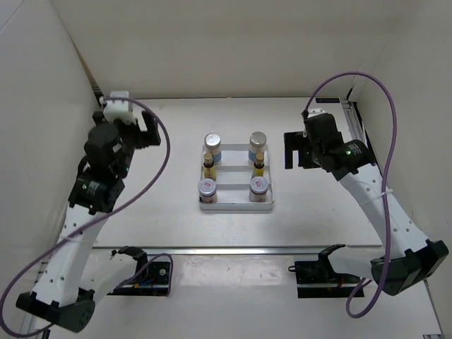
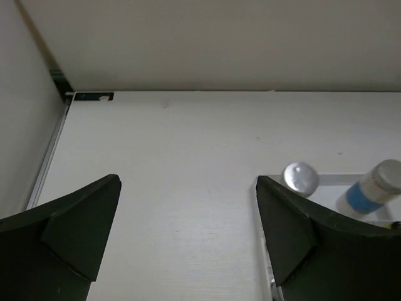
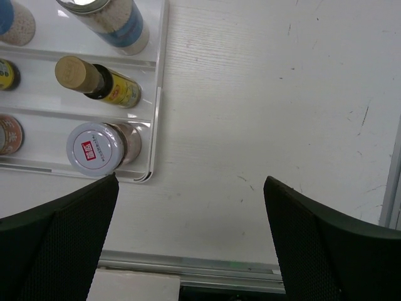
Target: Organize the condiment bottles
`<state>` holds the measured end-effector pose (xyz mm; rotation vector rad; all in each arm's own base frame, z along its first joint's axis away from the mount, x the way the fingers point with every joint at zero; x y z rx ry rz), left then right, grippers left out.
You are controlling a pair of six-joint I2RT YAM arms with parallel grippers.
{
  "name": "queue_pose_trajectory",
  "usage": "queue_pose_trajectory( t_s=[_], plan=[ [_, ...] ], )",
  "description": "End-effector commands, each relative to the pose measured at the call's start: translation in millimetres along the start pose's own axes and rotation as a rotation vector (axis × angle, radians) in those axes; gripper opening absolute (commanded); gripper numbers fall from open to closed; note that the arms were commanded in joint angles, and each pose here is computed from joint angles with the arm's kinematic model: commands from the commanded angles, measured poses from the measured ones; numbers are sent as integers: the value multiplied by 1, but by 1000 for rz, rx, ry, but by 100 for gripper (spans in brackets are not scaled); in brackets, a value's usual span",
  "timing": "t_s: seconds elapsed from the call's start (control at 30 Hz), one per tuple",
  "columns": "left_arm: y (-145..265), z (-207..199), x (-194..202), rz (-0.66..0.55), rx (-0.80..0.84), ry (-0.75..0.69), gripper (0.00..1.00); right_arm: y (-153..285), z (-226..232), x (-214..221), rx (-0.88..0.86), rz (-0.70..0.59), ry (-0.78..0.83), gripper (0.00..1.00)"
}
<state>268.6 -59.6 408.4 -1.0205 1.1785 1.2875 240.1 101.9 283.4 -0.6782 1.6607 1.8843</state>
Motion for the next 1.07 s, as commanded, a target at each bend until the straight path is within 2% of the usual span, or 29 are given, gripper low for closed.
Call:
queue_pose_trajectory(
  t_s=[0.0, 0.1, 0.13, 0.2, 0.27, 0.37, 0.53, 0.67, 0.73, 0.87, 0.97, 1.03],
  plan=[
    [2, 6, 103, 245, -116, -70, 100, 8, -1, -5, -20, -75, -59, 100],
    [26, 20, 132, 208, -208, -70, 100, 11, -6, -7, 5, -128, -93, 100],
    [28, 19, 152, 191, -246, -70, 100, 13, -7, -9, 5, -149, -99, 100],
    [46, 22, 142, 76, -234, -52, 100, 14, -8, -11, 19, -144, -97, 100],
    [52, 29, 138, 16, -282, -28, 100, 11, -7, -11, 31, -120, -81, 100],
    [55, 36, 143, 7, -341, -29, 100, 16, -9, -10, 16, -97, -35, 100],
    [46, 29, 153, 59, -312, -51, 100, 24, -11, -4, -24, -136, -34, 100],
    [44, 27, 155, 55, -302, -37, 100, 23, -17, 2, 10, -140, -72, 100],
    [47, 32, 159, 61, -344, -37, 100, 28, -16, -2, -15, -197, -88, 100],
    [51, 39, 171, 49, -409, -38, 100, 36, -16, -8, -26, -227, -74, 100],
    [46, 33, 178, 15, -372, -55, 100, 36, -20, -4, 15, -172, -59, 100],
    [43, 30, 190, 27, -358, -94, 100, 36, -22, -6, 36, -182, -75, 100]
  ],
)
Point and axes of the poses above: each gripper's point midway between its finger pads, its own y axis back along the fingers, its own z axis along the line the jaws close on, x = y × z, the point moved 5 cm from there along y, back along the fingers, and after that the axes turned 10 degrees about -y, right-handed, at the moved point
